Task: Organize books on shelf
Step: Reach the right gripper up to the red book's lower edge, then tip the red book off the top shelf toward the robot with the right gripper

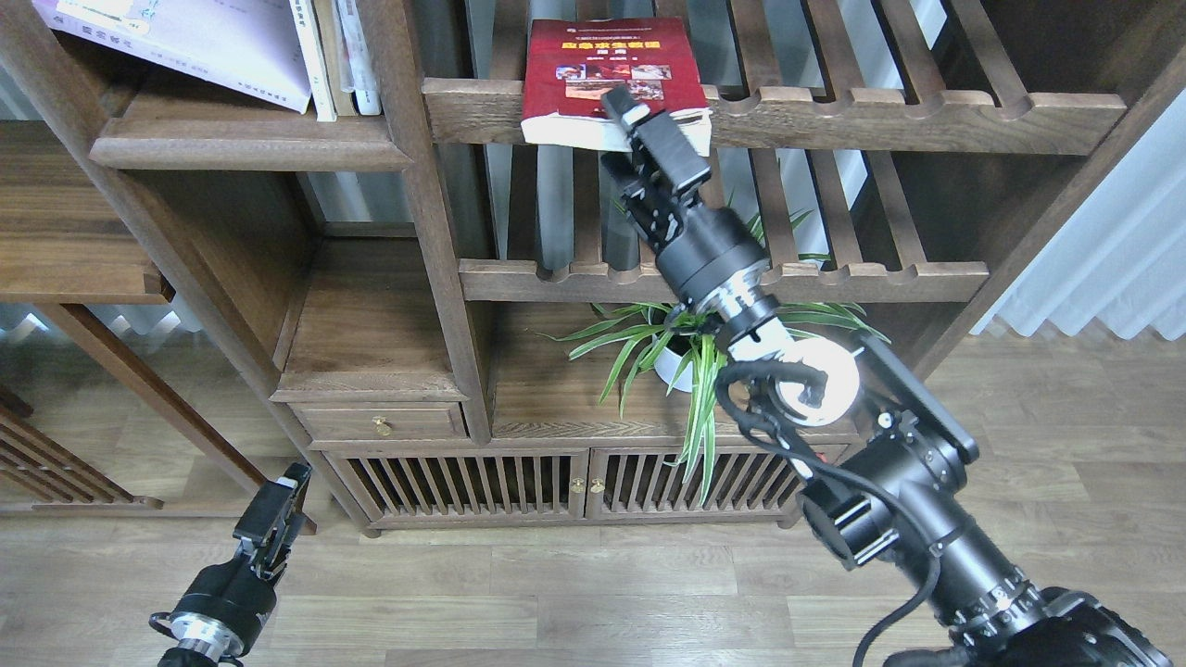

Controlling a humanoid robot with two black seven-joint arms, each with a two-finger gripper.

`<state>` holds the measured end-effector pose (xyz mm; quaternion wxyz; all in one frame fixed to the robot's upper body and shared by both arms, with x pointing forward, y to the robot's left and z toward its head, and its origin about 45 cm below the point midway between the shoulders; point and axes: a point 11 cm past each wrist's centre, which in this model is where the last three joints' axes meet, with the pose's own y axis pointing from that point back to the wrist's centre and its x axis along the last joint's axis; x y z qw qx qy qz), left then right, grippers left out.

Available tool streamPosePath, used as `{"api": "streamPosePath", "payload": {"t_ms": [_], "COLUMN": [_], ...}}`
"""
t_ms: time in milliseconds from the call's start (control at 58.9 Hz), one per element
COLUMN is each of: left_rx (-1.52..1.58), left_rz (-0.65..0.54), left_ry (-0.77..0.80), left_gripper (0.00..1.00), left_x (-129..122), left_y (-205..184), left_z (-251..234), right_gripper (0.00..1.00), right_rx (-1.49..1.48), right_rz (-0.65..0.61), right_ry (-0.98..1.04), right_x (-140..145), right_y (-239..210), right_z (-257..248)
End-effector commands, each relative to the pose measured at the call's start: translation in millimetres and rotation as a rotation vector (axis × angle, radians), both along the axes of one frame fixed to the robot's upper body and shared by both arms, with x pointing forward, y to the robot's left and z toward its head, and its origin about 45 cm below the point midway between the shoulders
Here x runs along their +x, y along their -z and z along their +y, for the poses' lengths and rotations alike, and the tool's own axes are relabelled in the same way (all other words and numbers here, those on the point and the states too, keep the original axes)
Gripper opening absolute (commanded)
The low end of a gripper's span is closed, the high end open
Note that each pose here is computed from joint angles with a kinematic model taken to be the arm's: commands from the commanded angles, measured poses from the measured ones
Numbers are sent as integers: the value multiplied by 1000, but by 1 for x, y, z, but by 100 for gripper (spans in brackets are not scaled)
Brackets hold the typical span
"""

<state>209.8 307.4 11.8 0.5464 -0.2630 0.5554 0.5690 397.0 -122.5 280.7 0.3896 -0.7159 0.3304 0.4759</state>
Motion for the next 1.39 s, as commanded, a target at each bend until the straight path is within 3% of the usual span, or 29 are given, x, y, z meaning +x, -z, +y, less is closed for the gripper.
{"api": "streamPosePath", "payload": {"t_ms": [0,119,238,272,289,509,594,900,985,1188,1375], "left_rx": [5,5,5,5,5,6,3,-101,-135,-369,-525], "left_rz": [0,-1,-3,-3,-3,-9,-15,-118,-122,-179,-244], "left_ry": [1,1,1,1,1,-4,-11,-61,-63,-157,-77], "left_gripper": [99,99,99,99,99,99,99,99,99,98,98], "left_x": [0,1,1,1,1,3,5,49,51,67,77], "left_y": [0,-1,-1,-1,-1,-3,-4,-29,-30,-53,-89], "left_z": [2,2,2,2,2,4,5,-11,-18,-31,-72], "right_gripper": [87,69,38,26,1,1,1,1,1,1,2], "right_rx": [5,43,66,75,103,116,174,311,315,219,138], "right_rz": [-9,1,4,-2,-30,-33,-73,-115,-65,194,246], "right_ry": [0,10,7,4,-8,-63,-96,-183,-192,-123,-114], "right_x": [2,3,-2,-4,-12,-30,-53,-122,-149,-216,-223], "right_y": [-5,-6,-1,0,2,14,11,23,45,123,143], "right_z": [0,-5,-6,-6,-7,5,6,15,10,-20,-41]}}
